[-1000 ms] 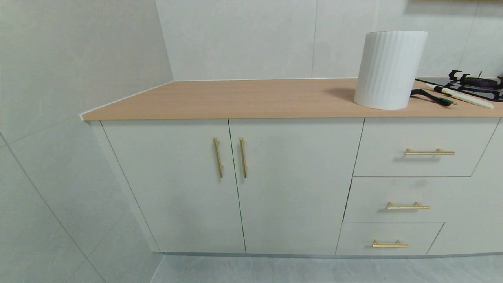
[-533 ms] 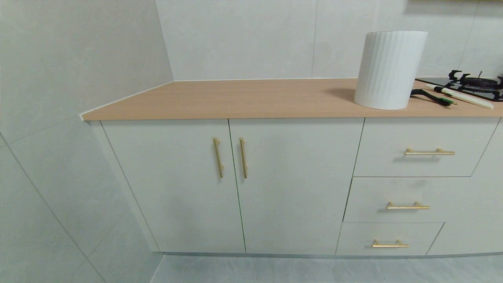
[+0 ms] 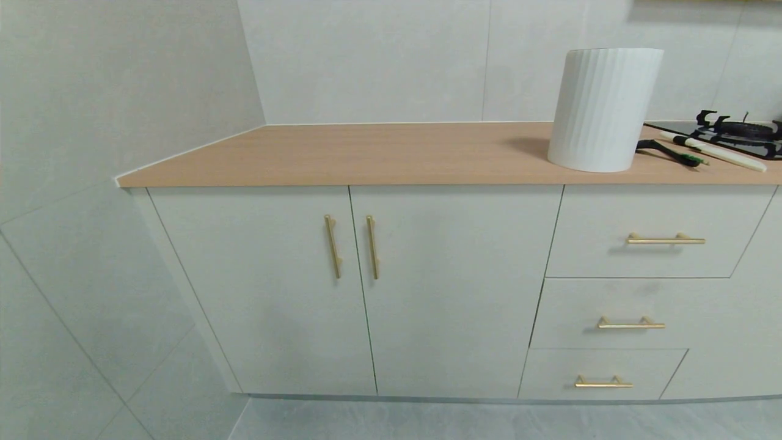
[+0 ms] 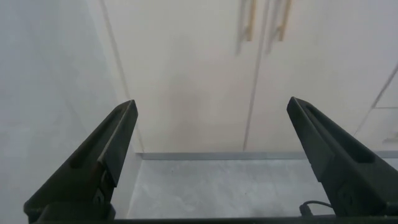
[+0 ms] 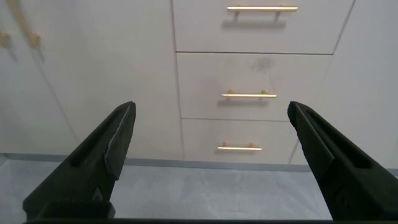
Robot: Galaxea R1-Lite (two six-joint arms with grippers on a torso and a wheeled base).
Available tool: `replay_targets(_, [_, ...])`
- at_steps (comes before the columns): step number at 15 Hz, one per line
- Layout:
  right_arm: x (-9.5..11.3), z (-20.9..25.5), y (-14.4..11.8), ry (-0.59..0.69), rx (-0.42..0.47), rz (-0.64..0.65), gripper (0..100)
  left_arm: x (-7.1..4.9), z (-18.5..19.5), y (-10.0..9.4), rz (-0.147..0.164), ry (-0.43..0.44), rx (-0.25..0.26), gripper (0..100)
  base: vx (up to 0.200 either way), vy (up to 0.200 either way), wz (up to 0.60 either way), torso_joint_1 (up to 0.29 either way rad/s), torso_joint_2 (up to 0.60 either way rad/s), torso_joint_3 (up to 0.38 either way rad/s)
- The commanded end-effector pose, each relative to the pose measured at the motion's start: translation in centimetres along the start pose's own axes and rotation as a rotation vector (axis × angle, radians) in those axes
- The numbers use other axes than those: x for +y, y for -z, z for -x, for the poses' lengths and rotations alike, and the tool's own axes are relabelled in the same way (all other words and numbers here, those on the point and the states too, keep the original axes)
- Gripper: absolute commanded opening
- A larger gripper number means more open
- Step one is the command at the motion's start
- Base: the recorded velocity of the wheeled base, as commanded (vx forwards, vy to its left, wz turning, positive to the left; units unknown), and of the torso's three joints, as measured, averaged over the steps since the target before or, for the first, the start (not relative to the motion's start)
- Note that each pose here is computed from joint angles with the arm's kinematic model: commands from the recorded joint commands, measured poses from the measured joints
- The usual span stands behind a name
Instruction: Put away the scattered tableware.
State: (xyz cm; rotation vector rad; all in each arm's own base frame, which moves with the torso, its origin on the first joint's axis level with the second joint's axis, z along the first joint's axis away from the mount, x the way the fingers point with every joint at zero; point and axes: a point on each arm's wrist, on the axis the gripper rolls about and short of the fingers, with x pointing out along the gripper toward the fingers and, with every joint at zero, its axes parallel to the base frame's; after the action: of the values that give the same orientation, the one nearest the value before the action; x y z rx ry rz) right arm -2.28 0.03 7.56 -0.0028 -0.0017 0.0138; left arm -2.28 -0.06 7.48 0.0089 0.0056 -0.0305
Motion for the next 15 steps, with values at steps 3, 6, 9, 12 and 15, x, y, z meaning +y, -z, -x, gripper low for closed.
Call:
replay_targets(3, [0.00, -0.01, -0.01, 0.000, 0.002, 0.000, 100, 0.00, 0.00, 0.00, 0.000, -0.001, 0.000, 100, 0.000, -0.200, 0.00, -0.001, 0.00, -0.002])
replay_targets(6, [0.00, -0.01, -0.02, 0.000, 0.000, 0.000, 100, 0.00, 0.00, 0.00, 0.000, -0.001, 0.000, 100, 0.000, -0.200, 0.00, 0.002, 0.00, 0.002])
replay_targets(9, [0.00, -0.01, -0.02, 0.000, 0.000, -0.001, 100, 0.00, 0.00, 0.00, 0.000, 0.000, 0.000, 100, 0.000, -0.200, 0.00, -0.001, 0.00, 0.005])
replay_targets(12, [0.00, -0.01, -0.01, 0.000, 0.002, -0.001, 100, 0.00, 0.00, 0.00, 0.000, -0.001, 0.000, 100, 0.000, -0.200, 0.00, -0.004, 0.00, 0.002])
replay_targets(15, [0.00, -0.01, -0.02, 0.000, 0.000, -0.001, 100, 0.00, 0.00, 0.00, 0.000, -0.001, 0.000, 100, 0.000, -0.133, 0.00, 0.002, 0.00, 0.002])
